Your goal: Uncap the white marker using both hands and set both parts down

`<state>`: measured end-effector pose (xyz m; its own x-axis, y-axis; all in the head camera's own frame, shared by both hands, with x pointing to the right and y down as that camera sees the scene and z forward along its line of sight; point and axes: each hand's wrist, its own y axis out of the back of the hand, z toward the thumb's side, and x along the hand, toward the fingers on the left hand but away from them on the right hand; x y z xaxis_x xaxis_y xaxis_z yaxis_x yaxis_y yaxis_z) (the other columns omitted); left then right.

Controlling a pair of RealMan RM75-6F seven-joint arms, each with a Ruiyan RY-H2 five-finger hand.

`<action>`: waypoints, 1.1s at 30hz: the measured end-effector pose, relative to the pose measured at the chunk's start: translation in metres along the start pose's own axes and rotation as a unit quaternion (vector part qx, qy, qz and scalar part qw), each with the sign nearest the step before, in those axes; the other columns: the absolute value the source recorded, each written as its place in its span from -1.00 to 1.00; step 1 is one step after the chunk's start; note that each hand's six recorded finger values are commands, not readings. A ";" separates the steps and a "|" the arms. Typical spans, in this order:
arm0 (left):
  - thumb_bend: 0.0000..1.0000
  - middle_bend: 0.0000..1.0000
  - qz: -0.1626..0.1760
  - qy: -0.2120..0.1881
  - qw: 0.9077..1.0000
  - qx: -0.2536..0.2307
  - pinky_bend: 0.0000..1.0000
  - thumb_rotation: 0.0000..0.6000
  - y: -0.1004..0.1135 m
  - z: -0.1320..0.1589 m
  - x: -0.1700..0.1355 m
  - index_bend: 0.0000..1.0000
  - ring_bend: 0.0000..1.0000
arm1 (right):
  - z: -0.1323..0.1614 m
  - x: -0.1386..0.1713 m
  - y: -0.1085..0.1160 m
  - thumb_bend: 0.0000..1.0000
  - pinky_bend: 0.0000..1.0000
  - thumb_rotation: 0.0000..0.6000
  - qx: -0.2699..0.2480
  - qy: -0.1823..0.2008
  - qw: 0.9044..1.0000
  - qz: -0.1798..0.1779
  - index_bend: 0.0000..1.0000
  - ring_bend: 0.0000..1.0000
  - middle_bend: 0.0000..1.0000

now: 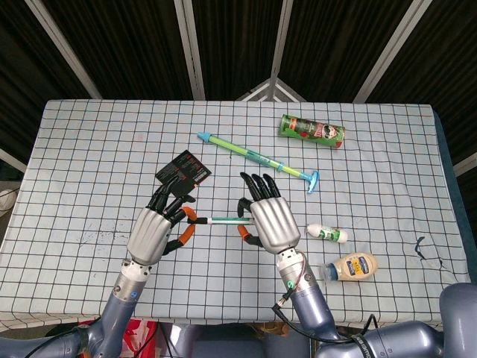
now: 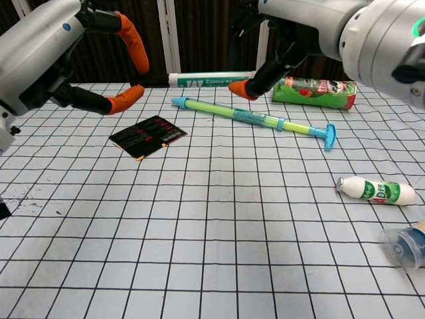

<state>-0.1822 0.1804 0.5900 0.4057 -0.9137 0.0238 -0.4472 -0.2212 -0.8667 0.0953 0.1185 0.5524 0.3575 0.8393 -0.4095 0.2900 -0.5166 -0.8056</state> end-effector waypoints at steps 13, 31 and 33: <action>-0.07 -0.37 -0.004 -0.001 1.000 0.002 -0.75 1.00 -0.002 -0.002 0.002 -0.03 -0.98 | 0.000 -0.001 -0.001 -0.08 -0.93 1.00 0.001 0.000 1.000 0.002 0.40 -0.86 -0.85; -0.07 -0.34 -0.005 0.001 1.000 0.007 -0.75 1.00 -0.006 -0.001 0.006 0.01 -0.98 | -0.004 0.000 0.000 -0.08 -0.93 1.00 -0.003 -0.003 1.000 -0.001 0.41 -0.85 -0.85; -0.07 -0.34 -0.007 0.002 1.000 0.006 -0.75 1.00 -0.007 -0.002 0.007 0.01 -0.98 | -0.004 0.000 0.000 -0.08 -0.93 1.00 -0.003 -0.003 1.000 0.000 0.41 -0.85 -0.85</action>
<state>-0.1776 0.1756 0.5974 0.4088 -0.9118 0.0379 -0.4316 -0.2297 -0.8723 0.0989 0.1180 0.5542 0.3525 0.8401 -0.4123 0.2944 -0.5178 -0.8032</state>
